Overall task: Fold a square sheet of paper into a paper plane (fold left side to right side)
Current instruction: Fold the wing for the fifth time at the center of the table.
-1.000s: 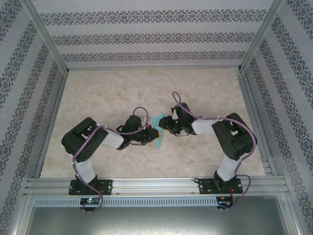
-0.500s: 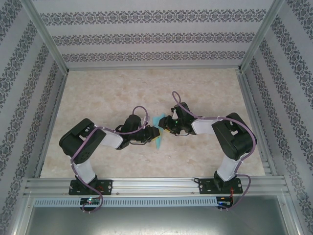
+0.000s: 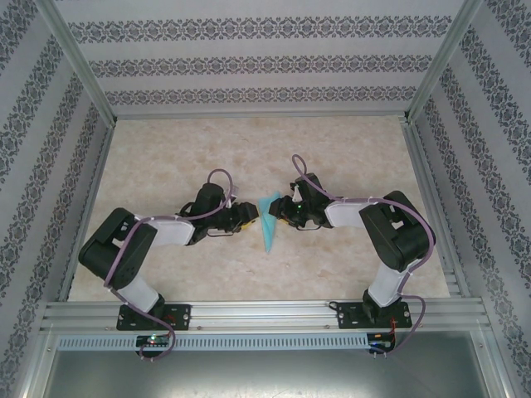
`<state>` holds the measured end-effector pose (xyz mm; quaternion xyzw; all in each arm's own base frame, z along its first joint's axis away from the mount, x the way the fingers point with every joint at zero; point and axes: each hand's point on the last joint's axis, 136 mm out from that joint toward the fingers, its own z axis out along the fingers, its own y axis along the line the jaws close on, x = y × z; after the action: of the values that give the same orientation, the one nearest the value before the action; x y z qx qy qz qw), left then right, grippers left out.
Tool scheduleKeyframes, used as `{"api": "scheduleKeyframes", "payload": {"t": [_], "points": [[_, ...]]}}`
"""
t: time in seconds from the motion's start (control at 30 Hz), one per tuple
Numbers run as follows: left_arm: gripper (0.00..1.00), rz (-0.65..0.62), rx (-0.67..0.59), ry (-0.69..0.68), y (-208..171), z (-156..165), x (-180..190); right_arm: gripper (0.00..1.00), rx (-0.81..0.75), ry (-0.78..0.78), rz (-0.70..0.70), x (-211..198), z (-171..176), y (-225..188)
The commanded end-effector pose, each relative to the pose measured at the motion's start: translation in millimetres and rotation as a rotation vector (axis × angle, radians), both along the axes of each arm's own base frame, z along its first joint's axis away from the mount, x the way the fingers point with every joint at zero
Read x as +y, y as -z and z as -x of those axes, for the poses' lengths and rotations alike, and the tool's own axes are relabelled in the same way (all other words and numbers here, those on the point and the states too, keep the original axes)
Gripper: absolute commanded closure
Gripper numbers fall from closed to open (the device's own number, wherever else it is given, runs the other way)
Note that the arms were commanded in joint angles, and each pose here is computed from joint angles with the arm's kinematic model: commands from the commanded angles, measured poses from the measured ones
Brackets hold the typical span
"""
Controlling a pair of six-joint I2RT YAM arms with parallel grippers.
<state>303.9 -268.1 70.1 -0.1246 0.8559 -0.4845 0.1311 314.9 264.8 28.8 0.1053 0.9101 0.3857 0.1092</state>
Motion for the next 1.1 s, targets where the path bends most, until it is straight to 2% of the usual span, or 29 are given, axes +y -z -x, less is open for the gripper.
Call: {"api": "scheduleKeyframes", "payload": {"t": [0.0, 0.47, 0.8, 1.07], "points": [[0.59, 0.012, 0.015, 0.04, 3, -5, -6, 0.57, 0.014, -0.009, 0.025, -1, 3, 11], [0.66, 0.056, 0.042, 0.055, 16, -18, -20, 0.57, 0.016, -0.011, 0.023, -1, 3, 10], [0.68, 0.084, 0.025, 0.062, 10, -24, -25, 0.57, 0.018, -0.014, 0.022, 0, 4, 10], [0.74, 0.086, 0.026, 0.062, 11, -27, -27, 0.57, 0.019, -0.014, 0.021, 0, 4, 10]]}}
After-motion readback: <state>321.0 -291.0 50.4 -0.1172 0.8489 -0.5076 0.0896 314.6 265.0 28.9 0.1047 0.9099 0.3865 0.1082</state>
